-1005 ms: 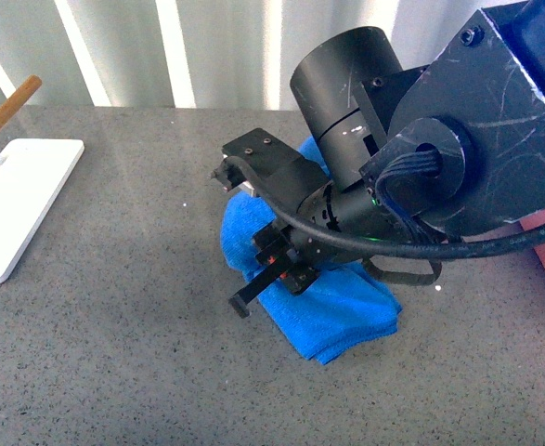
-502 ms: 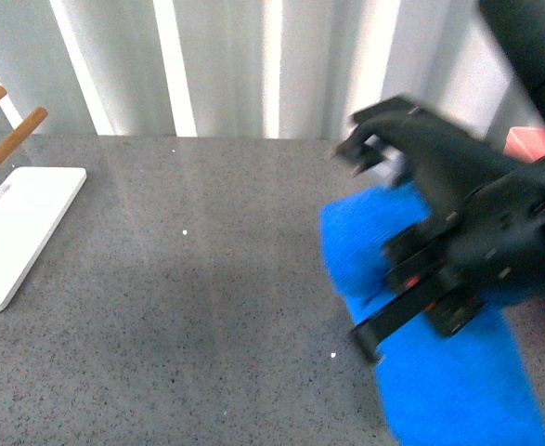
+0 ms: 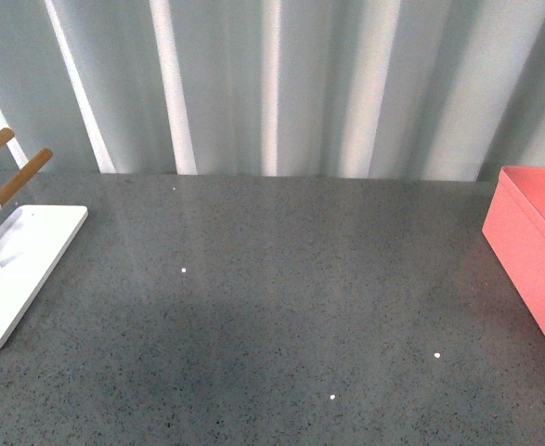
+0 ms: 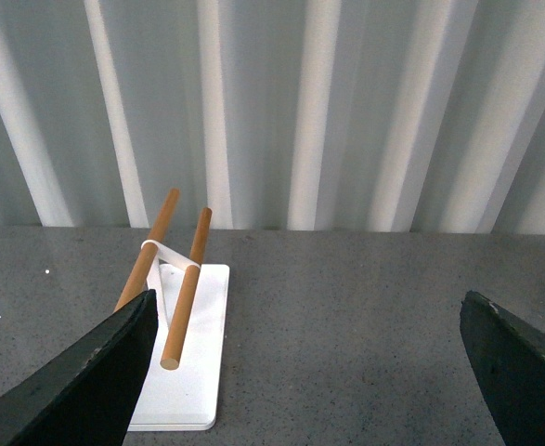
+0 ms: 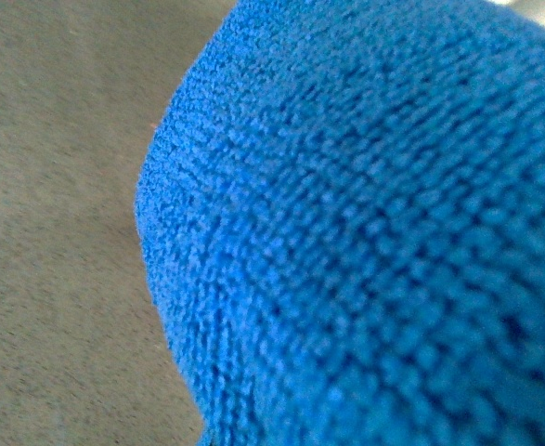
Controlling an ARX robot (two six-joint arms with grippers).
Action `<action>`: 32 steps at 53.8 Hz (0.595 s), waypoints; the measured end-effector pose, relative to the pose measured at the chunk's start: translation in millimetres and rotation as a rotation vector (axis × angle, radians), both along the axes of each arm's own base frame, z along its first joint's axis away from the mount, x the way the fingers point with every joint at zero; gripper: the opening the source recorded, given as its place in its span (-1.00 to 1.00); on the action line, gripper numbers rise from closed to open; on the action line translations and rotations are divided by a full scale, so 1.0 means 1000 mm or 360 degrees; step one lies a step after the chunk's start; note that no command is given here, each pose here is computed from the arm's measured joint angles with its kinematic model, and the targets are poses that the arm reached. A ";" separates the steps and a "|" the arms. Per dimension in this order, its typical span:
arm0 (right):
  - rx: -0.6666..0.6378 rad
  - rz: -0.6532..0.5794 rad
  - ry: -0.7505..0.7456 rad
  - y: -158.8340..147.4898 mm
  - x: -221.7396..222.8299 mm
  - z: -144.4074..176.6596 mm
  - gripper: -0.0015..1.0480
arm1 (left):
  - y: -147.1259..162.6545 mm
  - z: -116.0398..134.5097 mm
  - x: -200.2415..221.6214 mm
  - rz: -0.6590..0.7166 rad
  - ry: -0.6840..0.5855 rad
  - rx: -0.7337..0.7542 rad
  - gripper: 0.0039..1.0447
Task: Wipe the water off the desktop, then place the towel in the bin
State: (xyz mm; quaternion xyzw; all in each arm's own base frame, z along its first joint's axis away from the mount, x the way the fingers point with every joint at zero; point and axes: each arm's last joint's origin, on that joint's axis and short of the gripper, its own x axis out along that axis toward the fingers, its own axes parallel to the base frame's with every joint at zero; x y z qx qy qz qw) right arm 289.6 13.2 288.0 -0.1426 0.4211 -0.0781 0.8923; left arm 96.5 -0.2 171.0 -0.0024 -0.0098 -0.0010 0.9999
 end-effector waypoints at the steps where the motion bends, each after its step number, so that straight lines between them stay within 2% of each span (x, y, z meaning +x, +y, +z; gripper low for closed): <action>1: -0.0006 -0.0009 0.0004 -0.002 0.000 0.000 -0.92 | 0.000 0.000 0.000 0.0000 0.0000 0.0000 0.88; 8: -0.0159 -0.0128 0.0175 -0.032 0.003 -0.006 -0.92 | 0.000 0.000 0.000 0.0000 0.0000 0.0000 0.88; 13: -0.0195 -0.0152 0.0256 -0.049 0.011 -0.014 -0.92 | 0.000 0.000 0.000 0.0000 0.0000 0.0000 0.88; 21: -0.0204 -0.0169 0.0293 -0.063 0.021 -0.019 -0.92 | 0.000 0.000 0.000 0.0000 0.0000 0.0000 0.88; 32: -0.0164 -0.0164 0.0294 -0.068 0.034 -0.022 -0.92 | 0.000 0.000 0.000 0.0000 0.0000 0.0000 0.88</action>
